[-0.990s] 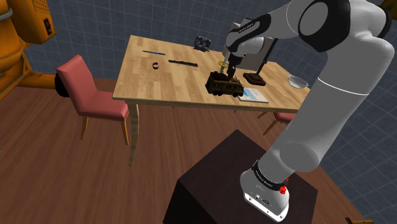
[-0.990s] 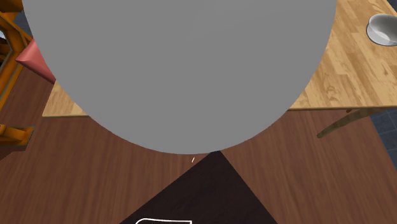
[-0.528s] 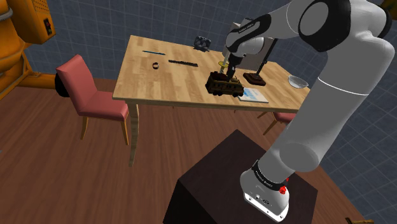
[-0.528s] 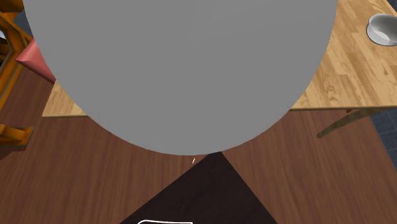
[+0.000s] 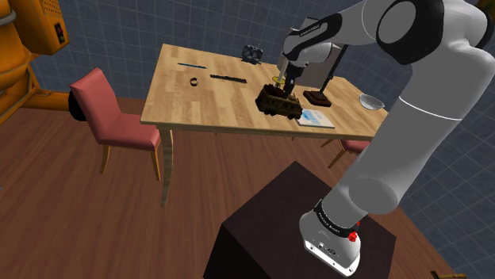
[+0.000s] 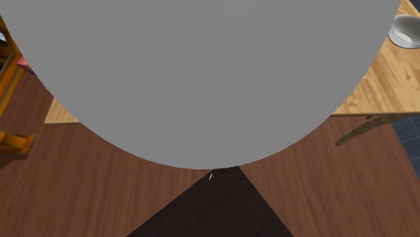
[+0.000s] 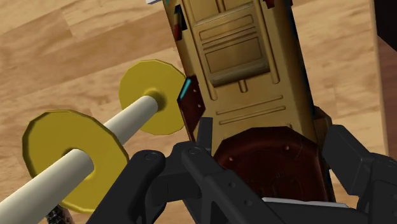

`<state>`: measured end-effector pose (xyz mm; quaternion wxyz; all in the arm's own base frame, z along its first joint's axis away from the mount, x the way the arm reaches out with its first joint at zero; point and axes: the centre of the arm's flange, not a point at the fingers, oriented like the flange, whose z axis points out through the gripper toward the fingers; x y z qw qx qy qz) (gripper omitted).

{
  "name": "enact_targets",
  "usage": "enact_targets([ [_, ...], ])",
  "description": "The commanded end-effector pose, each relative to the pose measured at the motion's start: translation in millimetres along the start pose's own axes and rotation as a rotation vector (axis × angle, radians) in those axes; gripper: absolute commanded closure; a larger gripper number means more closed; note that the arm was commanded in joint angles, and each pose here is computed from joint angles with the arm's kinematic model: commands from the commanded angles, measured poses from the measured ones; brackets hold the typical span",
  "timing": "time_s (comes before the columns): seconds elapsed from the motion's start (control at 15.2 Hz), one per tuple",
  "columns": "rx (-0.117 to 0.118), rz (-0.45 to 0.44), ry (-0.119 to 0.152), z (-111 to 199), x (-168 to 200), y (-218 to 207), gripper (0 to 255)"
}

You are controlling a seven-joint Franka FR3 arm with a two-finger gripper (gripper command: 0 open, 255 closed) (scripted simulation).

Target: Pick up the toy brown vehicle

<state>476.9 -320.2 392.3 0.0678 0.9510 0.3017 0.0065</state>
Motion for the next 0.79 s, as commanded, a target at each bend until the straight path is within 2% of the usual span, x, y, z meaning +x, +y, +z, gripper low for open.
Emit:
enact_targets([
  [0.0,-0.002,0.0,0.001,-12.7,-1.0,1.9,255],
  [0.59,-0.002,0.0,0.001,-59.8,-2.4,8.2,255],
  [0.73,-0.002,0.0,0.001,-60.6,-2.4,8.3,255],
])
